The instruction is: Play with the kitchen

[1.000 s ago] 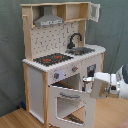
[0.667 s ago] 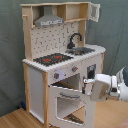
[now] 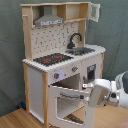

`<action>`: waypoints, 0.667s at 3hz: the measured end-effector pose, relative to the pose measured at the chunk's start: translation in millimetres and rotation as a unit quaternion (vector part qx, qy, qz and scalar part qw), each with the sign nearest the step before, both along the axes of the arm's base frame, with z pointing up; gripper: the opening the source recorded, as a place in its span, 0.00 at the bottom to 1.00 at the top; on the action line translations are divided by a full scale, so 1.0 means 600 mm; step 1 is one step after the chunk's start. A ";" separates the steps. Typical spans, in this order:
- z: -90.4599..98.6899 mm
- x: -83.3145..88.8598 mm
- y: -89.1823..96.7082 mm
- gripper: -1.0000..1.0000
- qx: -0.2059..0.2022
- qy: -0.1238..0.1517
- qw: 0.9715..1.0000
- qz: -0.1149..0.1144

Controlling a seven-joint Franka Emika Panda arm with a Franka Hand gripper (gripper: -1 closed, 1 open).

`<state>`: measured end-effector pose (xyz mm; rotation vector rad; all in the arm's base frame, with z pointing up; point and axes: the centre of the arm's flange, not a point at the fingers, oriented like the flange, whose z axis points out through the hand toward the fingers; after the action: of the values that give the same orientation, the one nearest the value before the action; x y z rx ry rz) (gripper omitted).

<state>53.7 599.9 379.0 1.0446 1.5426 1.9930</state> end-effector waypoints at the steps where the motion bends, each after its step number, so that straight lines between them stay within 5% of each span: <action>1: -0.026 0.000 0.015 1.00 0.013 0.004 1.000 0.004; 2: -0.051 0.003 0.030 1.00 0.026 0.006 1.000 0.008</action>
<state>55.5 617.9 348.2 1.0685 1.5171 2.0509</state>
